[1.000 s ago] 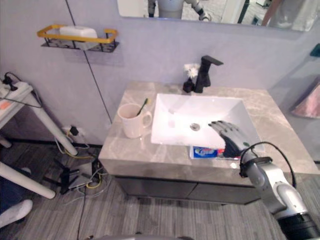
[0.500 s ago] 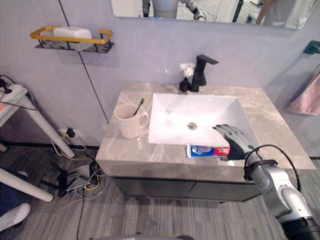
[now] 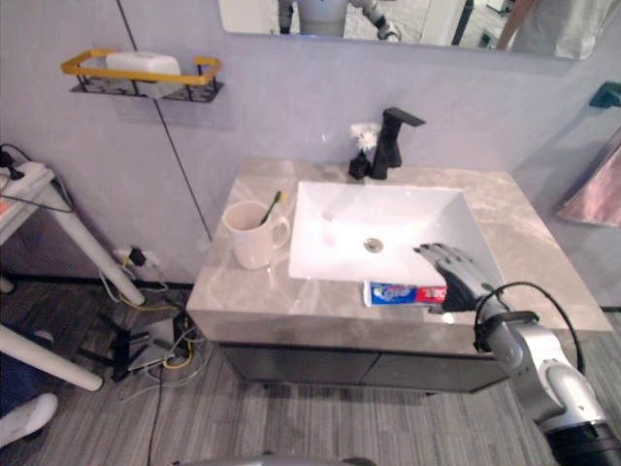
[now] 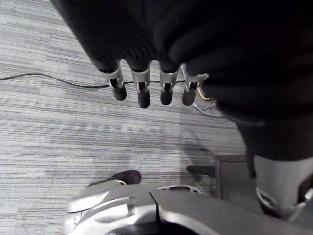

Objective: Organize washtable

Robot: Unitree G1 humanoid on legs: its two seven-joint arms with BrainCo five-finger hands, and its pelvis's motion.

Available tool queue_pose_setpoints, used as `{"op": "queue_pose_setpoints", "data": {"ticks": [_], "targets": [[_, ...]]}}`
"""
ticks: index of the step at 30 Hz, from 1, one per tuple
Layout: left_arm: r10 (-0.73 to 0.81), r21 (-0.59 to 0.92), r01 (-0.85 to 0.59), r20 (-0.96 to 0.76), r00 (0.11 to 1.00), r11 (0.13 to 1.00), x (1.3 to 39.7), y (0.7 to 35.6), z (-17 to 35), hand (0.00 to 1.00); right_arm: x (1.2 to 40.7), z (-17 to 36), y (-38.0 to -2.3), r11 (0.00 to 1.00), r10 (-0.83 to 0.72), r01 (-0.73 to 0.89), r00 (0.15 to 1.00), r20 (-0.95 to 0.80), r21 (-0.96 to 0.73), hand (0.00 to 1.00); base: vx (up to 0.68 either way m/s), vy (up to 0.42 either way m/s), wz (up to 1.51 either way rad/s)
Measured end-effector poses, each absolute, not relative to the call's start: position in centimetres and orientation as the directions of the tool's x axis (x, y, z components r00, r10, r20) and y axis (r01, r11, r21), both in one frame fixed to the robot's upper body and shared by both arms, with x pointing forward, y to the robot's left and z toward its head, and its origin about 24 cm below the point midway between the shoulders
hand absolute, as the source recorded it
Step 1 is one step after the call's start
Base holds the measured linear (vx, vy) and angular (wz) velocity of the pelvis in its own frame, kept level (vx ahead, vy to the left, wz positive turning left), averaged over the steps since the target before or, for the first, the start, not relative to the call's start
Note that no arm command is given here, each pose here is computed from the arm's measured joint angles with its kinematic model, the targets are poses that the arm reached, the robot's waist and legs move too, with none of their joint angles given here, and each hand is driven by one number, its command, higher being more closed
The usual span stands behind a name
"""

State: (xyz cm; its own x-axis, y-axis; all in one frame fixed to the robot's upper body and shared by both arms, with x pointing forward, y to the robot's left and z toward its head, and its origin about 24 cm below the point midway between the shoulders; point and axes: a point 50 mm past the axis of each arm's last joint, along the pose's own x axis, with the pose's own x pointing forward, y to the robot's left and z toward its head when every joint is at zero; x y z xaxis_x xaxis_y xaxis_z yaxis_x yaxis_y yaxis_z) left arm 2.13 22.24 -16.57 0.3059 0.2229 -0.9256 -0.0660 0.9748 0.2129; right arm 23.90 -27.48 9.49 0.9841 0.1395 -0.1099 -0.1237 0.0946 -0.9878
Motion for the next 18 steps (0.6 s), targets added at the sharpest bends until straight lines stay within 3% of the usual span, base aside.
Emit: {"op": "queue_pose_setpoints", "data": {"ticks": [10, 11, 18], "targets": [[0.235, 0.221, -0.078, -0.914, 0.331, 0.972, 2.7, 22.7, -16.3, 0.0, 23.9, 8.0, -27.4, 0.117, 0.126, -0.177, 0.979, -0.162, -0.977, 0.0, 0.0, 0.0, 0.0], [0.238, 0.224, -0.079, -0.911, 0.338, 0.971, 2.8, 22.8, -16.2, 0.0, 24.2, 8.2, -27.3, 0.134, 0.128, -0.162, 0.981, -0.145, -0.978, 1.0, 0.0, 0.0, 0.0], [0.249, 0.237, -0.078, -0.905, 0.345, 0.968, 3.0, 23.4, -16.1, 0.0, 24.5, 8.5, -27.1, 0.158, 0.135, -0.152, 0.982, -0.131, -0.976, 1.0, 0.0, 0.0, 0.0]]}}
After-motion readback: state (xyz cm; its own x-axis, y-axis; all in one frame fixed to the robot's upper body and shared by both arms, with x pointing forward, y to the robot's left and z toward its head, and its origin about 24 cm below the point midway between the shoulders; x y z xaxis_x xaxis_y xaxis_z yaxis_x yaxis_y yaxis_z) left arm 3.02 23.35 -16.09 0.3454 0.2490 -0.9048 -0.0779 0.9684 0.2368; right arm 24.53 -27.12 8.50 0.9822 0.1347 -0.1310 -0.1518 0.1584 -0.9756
